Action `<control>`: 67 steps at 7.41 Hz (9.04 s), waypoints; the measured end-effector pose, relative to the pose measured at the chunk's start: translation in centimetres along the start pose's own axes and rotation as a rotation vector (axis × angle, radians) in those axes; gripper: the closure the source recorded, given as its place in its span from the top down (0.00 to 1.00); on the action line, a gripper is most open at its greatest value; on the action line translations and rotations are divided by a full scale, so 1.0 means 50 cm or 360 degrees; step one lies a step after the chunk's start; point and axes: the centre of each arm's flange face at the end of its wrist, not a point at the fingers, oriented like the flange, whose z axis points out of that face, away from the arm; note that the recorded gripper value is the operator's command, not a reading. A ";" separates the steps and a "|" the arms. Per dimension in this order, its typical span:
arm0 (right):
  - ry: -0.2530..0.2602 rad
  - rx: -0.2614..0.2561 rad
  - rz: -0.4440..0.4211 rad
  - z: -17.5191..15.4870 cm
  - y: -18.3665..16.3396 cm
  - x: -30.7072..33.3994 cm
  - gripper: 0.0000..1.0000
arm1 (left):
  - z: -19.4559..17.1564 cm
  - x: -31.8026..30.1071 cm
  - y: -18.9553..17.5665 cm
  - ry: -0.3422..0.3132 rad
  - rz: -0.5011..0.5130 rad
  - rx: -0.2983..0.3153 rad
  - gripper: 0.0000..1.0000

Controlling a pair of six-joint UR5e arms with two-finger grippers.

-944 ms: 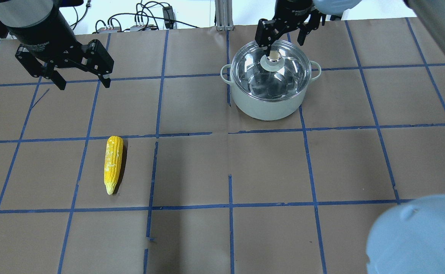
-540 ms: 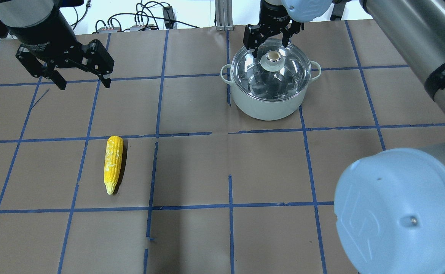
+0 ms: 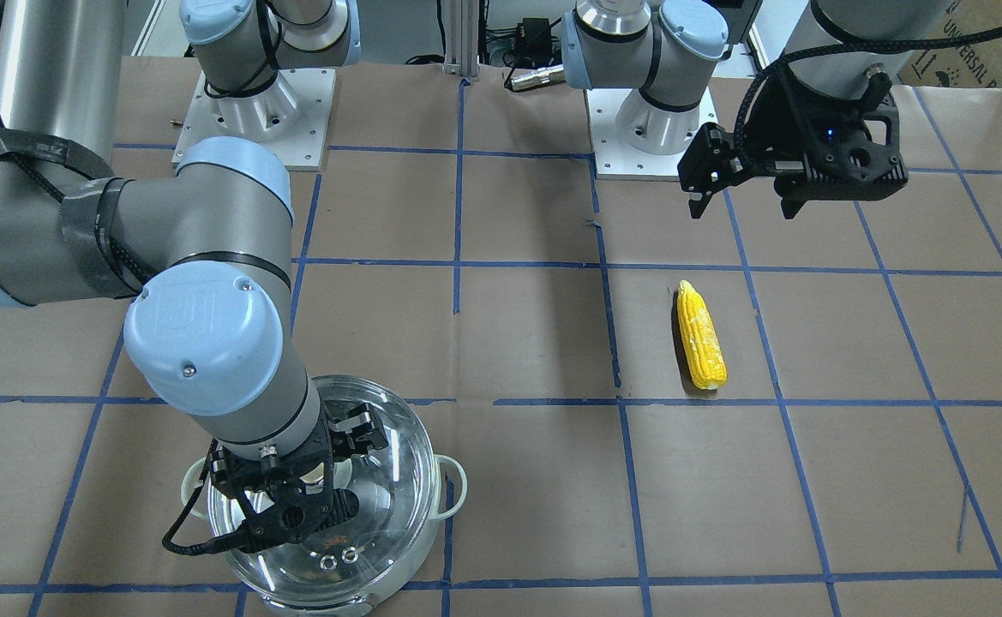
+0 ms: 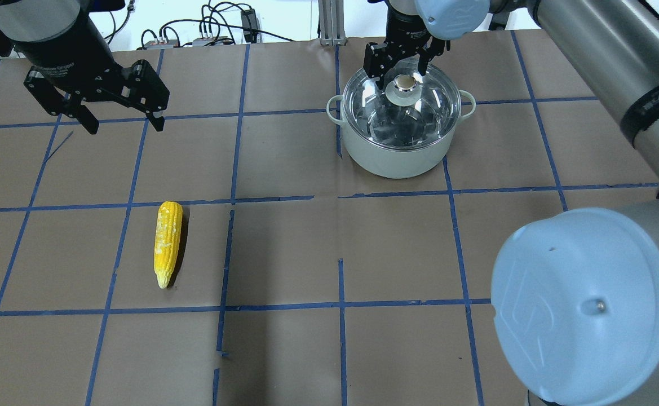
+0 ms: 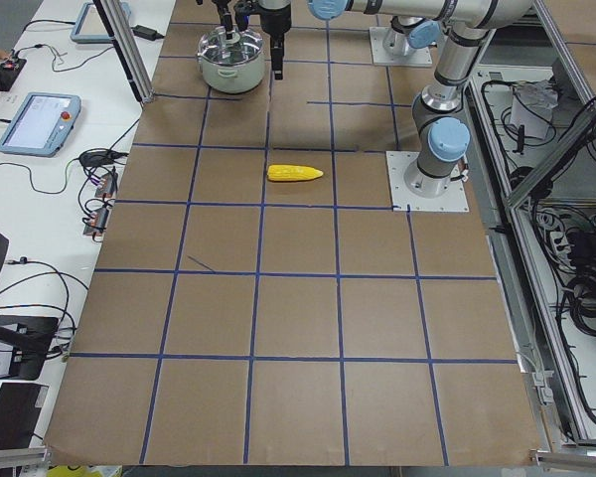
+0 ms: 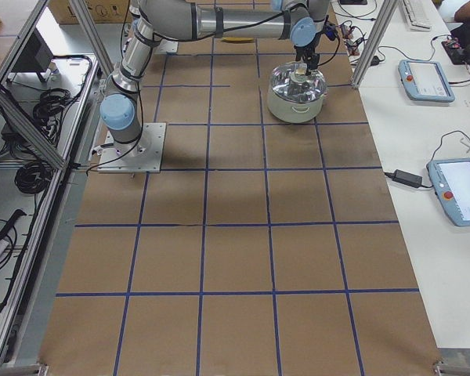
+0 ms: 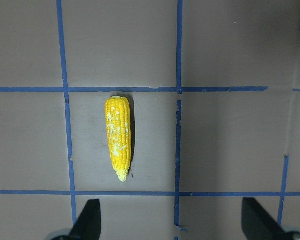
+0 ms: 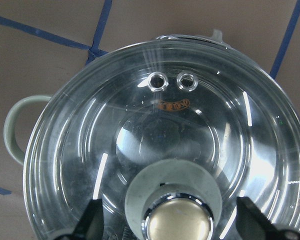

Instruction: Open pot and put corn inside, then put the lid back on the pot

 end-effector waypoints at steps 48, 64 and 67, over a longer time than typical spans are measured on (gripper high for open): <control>-0.0018 -0.0187 0.0125 -0.220 0.376 0.097 0.27 | 0.363 0.709 -0.430 0.0216 0.0184 0.0318 1.00; -0.0048 -0.0108 0.0074 -0.175 0.257 0.031 0.29 | 0.026 0.041 -0.046 -0.0006 0.0069 0.0088 1.00; -0.0034 -0.0039 -0.0004 -0.039 0.111 -0.034 0.29 | 0.034 0.043 -0.050 -0.0003 0.0074 0.0093 1.00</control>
